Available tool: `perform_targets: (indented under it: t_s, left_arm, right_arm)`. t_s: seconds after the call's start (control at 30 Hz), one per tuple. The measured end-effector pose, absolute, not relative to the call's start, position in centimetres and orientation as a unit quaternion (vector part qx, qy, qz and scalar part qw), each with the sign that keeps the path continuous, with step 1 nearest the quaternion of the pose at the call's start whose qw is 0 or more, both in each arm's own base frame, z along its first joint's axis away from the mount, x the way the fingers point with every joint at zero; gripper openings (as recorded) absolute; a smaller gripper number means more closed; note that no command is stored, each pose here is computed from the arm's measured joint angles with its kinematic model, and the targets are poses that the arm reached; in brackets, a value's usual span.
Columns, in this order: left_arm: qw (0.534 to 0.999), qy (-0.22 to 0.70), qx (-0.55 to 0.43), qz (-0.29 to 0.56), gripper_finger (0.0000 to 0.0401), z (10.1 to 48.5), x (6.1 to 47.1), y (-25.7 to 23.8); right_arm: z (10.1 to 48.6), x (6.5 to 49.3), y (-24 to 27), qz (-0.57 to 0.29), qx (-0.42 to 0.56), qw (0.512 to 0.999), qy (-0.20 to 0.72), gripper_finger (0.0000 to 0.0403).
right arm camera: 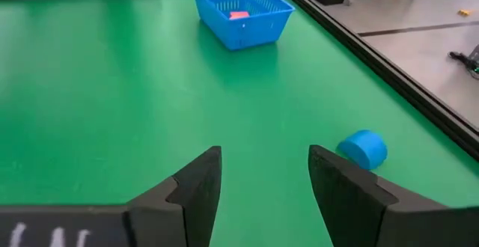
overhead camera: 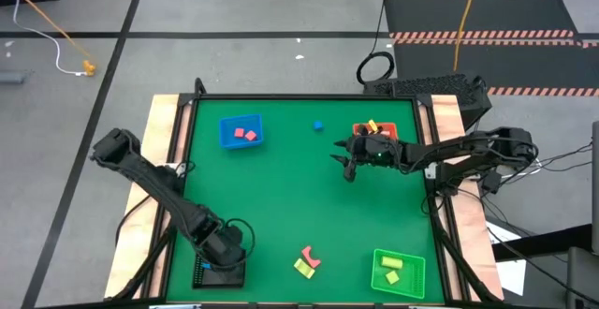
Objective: Sort & place blocks by color
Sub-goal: Put the bottom blue block in the black basket, then put the blue block in the black basket
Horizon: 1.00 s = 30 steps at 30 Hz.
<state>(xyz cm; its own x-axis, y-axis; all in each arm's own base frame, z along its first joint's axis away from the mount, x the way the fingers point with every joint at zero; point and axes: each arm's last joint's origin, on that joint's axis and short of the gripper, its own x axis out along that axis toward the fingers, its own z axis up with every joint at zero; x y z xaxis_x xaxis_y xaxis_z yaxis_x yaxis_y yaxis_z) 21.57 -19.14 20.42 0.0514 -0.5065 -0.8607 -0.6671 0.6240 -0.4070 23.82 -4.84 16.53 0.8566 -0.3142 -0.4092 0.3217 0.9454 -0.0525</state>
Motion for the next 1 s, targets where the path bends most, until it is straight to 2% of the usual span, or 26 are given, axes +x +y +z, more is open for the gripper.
perform_targets:
  t_s: [0.17, 0.43, 0.57, 0.63, 0.8, 0.93, 1.0]
  left_arm:
    - [0.558, 0.701, -0.429, 0.117, 0.0045, 19.2, 21.5, -19.2]
    - [0.523, 0.716, -0.447, 0.120, 0.0128, 19.1, 21.6, -19.4]
    - [0.526, 0.717, -0.443, 0.111, 0.0160, 19.1, 21.7, -19.3]
    - [0.529, 0.720, -0.442, 0.077, 0.0168, 19.4, 21.9, -19.2]
    - [0.572, 0.689, -0.445, -0.013, 0.0168, 21.7, 22.8, -18.5]
    - [0.610, 0.646, -0.459, -0.009, 0.0169, 22.9, 23.8, -16.3]
    - [0.655, 0.611, -0.445, -0.001, 0.0170, 23.1, 24.7, -14.8]
  right_arm:
    - [16.5, 23.8, -4.8, -0.164, 0.009, 0.963, 0.213, 0.0190]
    - [16.4, 23.7, -4.8, -0.164, 0.010, 0.961, 0.221, 0.0190]
    - [16.3, 23.7, -4.8, -0.164, 0.010, 0.961, 0.223, 0.0190]
    - [16.3, 23.7, -4.8, -0.164, 0.007, 0.961, 0.223, 0.0190]
    - [16.3, 23.7, -4.9, -0.166, 0.006, 0.960, 0.224, 0.0190]
    - [16.3, 23.6, -5.2, -0.173, 0.010, 0.959, 0.223, 0.0190]
    - [16.3, 23.6, -5.4, -0.176, 0.012, 0.959, 0.223, 0.0190]
